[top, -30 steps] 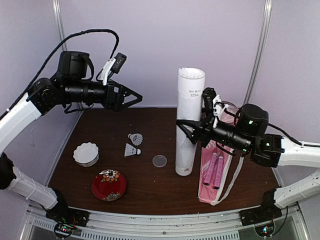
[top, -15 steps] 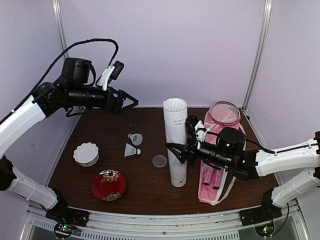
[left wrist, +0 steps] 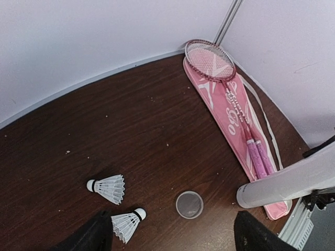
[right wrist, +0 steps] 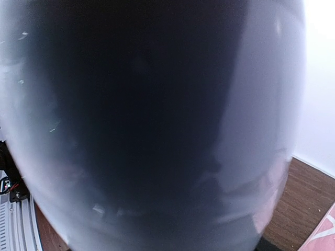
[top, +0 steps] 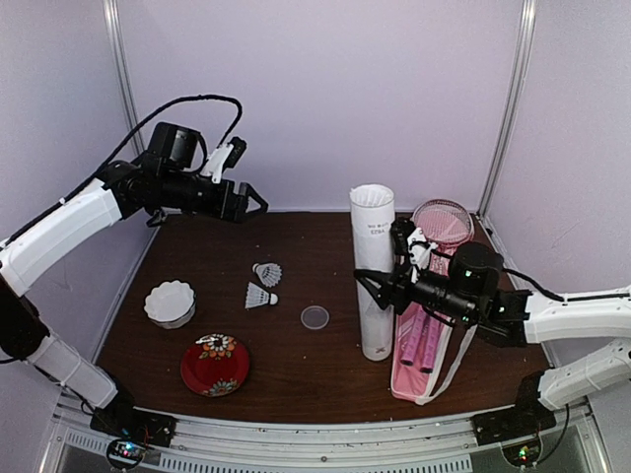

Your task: Pack up the badminton gear

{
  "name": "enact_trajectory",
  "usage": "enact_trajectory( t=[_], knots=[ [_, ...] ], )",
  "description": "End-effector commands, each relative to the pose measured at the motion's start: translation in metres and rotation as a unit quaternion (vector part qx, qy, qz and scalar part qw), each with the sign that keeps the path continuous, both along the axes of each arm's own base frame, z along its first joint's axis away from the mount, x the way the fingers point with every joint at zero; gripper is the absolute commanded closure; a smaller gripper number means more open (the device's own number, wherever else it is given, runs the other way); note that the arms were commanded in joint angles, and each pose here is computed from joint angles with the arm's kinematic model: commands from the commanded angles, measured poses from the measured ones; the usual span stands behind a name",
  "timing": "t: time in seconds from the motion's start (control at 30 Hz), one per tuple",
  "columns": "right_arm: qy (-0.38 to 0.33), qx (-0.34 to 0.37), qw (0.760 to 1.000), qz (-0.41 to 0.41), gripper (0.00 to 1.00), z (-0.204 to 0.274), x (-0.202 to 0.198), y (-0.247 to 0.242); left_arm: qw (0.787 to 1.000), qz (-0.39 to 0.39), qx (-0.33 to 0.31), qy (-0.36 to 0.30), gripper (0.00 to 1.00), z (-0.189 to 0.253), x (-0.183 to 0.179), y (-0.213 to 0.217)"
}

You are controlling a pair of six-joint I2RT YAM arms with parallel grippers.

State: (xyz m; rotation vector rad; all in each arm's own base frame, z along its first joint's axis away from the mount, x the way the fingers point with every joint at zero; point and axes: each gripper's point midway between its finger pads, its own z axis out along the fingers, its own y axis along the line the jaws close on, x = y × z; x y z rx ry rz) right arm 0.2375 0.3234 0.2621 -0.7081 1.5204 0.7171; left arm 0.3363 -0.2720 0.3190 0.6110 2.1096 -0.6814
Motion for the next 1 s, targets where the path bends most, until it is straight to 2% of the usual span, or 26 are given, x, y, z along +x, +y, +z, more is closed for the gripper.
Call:
enact_trajectory(
  t=[0.0,0.27,0.4,0.5,0.73,0.97],
  knots=[
    [0.024,-0.062,0.998,-0.012,0.45,-0.008,-0.003,-0.018,0.999,0.023,0.039,0.016,0.18,-0.027,0.021,0.011],
    [0.056,-0.161,0.984,-0.053,0.45,-0.021,0.001,-0.065,0.999,0.018,0.033,0.029,0.2,-0.043,0.033,0.003],
    [0.045,-0.161,0.985,-0.036,0.44,-0.011,-0.001,-0.059,1.0,0.001,0.007,0.007,0.2,-0.026,0.031,-0.003],
    [0.046,-0.178,0.983,-0.013,0.44,-0.007,-0.002,-0.05,1.0,-0.003,0.014,0.0,0.19,-0.021,0.029,-0.001],
    [0.046,-0.198,0.979,-0.016,0.44,0.015,0.0,-0.05,0.993,0.071,0.08,0.049,0.17,-0.075,0.04,0.031],
    [0.066,-0.258,0.964,-0.028,0.43,0.014,-0.004,-0.055,0.99,0.109,0.014,0.092,0.2,-0.129,0.035,0.036]
  ],
)
